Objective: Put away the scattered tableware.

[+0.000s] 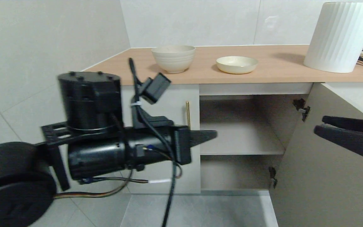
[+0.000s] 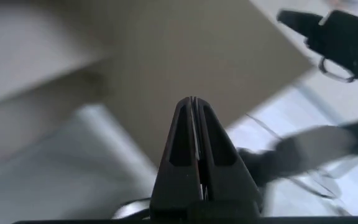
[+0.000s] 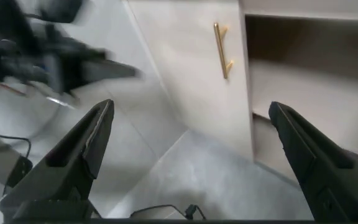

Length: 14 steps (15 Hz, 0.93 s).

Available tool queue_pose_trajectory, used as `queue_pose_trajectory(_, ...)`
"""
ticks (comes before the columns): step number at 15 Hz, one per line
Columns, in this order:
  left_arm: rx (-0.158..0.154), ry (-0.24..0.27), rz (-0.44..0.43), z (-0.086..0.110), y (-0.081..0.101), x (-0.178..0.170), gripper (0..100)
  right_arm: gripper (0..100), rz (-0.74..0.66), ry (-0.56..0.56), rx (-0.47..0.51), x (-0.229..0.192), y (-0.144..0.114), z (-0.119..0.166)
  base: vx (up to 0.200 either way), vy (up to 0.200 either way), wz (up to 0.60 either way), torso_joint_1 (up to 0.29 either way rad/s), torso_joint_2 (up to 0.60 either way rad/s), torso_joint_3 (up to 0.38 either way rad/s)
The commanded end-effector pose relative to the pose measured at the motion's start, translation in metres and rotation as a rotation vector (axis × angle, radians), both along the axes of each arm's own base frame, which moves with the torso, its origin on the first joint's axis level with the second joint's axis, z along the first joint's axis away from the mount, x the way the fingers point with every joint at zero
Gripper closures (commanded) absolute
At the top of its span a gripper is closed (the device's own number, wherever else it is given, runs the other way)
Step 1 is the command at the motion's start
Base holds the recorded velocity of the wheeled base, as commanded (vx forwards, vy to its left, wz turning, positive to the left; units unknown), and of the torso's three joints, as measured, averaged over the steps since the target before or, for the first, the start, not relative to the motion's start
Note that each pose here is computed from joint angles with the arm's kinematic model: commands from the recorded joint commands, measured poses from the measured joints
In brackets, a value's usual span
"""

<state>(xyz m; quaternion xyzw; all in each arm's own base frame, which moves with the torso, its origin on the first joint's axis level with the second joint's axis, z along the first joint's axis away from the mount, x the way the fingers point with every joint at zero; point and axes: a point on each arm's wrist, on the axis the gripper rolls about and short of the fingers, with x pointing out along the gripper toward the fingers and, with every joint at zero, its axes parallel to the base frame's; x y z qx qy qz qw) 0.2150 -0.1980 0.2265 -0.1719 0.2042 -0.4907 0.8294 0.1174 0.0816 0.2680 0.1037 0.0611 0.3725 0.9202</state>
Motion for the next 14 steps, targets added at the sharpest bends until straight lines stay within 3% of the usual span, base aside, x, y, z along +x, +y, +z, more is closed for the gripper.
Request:
queue_pose_trajectory(1, 0.026, -0.09, 0.196, 0.019, 0.085, -0.029, 100, 0, 0.026, 0.049, -0.03, 0.033, 0.023, 0.003, 0.0, 0.0, 0.0, 0.0, 0.0, 0.0)
queue_pose_trajectory(3, 0.055, -0.126, 0.251, 0.014, 0.106, -0.04, 100, 0, 0.079, 0.072, -0.04, 0.037, 0.027, 0.014, 0.0, 0.0, 0.0, 0.0, 0.0, 0.0)
queue_pose_trajectory(6, 0.054, -0.132, 0.299, 0.014, 0.118, -0.043, 100, 0, 0.069, 0.126, -0.074, 0.038, 0.026, 0.015, 0.0, 0.0, 0.0, 0.0, 0.0, 0.0)
queue_pose_trajectory(11, 0.055, -0.136, 0.299, 0.015, 0.118, -0.041, 100, 0, -0.053, 0.124, -0.091, 0.042, 0.025, 0.015, 0.0, 0.0, 0.0, 0.0, 0.0, 0.0)
queue_pose_trajectory(12, 0.055, -0.136, 0.297, 0.015, 0.118, -0.041, 0, 0, -0.055, 0.128, -0.092, 0.043, 0.026, 0.014, 0.0, 0.0, 0.0, 0.0, 0.0, 0.0)
queue_pose_trajectory(14, 0.045, -0.149, 0.298, 0.018, 0.117, -0.041, 0, 0, -0.057, 0.131, -0.095, 0.044, 0.027, 0.014, 0.0, 0.0, 0.0, 0.0, 0.0, 0.0)
